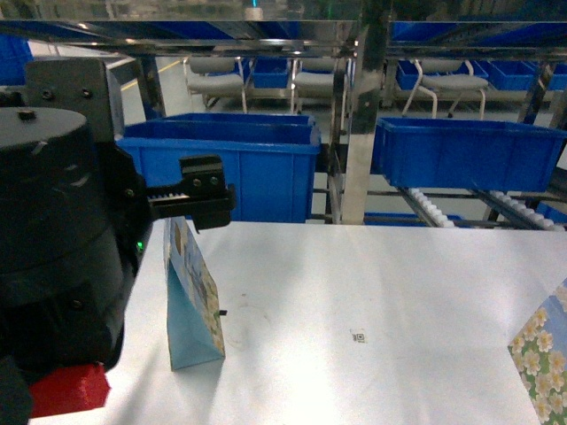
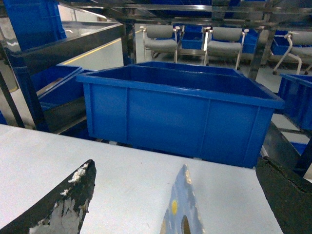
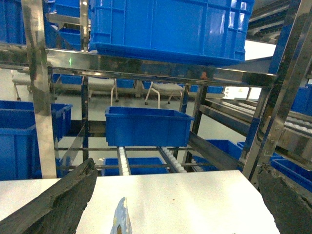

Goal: Move flower gift bag to table near conveyor

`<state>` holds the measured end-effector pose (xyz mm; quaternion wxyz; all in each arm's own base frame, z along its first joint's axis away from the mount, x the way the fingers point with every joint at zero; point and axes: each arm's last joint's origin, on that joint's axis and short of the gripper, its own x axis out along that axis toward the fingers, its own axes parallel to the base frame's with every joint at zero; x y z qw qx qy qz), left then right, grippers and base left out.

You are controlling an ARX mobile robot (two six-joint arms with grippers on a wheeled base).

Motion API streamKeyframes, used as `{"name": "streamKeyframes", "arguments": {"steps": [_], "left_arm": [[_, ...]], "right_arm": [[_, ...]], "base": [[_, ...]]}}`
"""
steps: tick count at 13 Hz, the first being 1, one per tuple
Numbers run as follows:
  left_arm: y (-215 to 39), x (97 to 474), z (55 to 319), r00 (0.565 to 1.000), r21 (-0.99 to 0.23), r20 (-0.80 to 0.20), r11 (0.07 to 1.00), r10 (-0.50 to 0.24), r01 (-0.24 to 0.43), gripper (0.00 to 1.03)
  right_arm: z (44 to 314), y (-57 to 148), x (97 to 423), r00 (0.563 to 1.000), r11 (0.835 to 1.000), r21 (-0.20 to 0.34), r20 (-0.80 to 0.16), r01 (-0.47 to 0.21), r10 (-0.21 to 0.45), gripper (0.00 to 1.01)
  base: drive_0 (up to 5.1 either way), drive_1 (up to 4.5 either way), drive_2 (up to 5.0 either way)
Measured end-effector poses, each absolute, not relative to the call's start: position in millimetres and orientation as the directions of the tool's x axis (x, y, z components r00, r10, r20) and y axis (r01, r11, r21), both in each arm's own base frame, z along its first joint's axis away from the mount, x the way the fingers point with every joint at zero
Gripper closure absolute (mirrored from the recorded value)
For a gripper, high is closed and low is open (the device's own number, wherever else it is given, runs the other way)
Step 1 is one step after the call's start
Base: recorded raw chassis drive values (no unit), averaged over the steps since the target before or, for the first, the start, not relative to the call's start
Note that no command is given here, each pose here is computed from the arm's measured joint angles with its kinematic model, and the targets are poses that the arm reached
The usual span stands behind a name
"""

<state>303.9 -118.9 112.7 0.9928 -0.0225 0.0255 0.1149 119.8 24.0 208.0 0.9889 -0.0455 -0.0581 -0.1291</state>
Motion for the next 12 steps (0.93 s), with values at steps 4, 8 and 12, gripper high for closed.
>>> {"name": "streamKeyframes", "arguments": {"steps": [4, 8, 12], "left_arm": [[-105, 304, 118, 0.975, -0.047, -0.051, 0.975, 0.217, -0.219, 0.05], [-65, 302, 145, 0.982, -0.072, 0.014, 0.98, 0.187, -0.185, 0.05], [-5, 229, 243, 0.999, 0.089, -0.041, 0.996, 0.033, -0.029, 0.05]], "right_arm": [[208, 24, 120, 0.96, 0.962, -0.075, 0.127, 0.261, -0.25, 0.03], [208, 24, 120, 0.96, 0.963, -0.075, 0.127, 0.261, -0.25, 0.03], [208, 24, 120, 0.96, 0.963, -0.075, 0.127, 0.261, -0.25, 0.03]], "base": [[0.0, 0.0, 0.0], [0.0, 0.0, 0.0], [0.0, 0.0, 0.0]]}}
